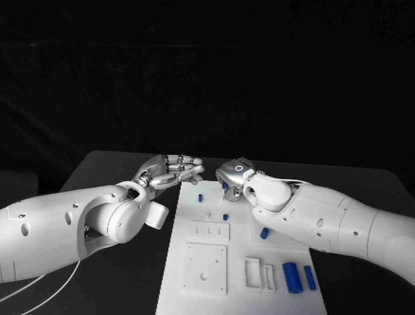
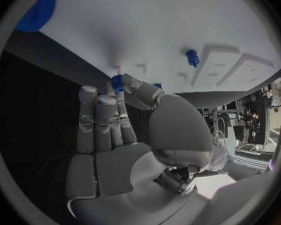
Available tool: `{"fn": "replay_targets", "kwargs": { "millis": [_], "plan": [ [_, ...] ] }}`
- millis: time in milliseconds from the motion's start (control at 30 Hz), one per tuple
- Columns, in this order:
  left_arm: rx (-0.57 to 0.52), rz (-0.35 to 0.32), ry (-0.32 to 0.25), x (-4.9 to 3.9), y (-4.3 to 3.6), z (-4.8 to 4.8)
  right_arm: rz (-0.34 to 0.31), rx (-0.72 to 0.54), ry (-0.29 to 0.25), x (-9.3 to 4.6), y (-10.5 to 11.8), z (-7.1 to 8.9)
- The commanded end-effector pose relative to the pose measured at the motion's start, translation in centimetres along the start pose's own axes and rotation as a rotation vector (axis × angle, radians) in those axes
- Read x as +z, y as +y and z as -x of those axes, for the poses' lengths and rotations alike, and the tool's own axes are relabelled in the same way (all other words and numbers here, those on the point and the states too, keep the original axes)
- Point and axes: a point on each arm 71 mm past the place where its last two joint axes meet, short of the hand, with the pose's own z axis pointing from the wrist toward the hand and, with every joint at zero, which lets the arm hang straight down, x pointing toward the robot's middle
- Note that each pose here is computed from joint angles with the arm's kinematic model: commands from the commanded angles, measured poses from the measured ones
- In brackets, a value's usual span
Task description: Assemble the parts on the task board
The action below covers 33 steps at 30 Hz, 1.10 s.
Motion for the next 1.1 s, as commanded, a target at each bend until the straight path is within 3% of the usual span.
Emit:
{"fn": "replay_targets", "kwargs": {
  "millis": [33,1100],
  "plan": [
    [0.002,-0.017,0.009,0.13,-0.39,-0.22,0.007,0.005,0.01,-0.05,0.15,-0.28],
    [0.004,-0.018,0.011,0.25,-0.46,-0.31,-0.002,0.053,0.031,-0.05,-0.06,-0.74]
  ]
}}
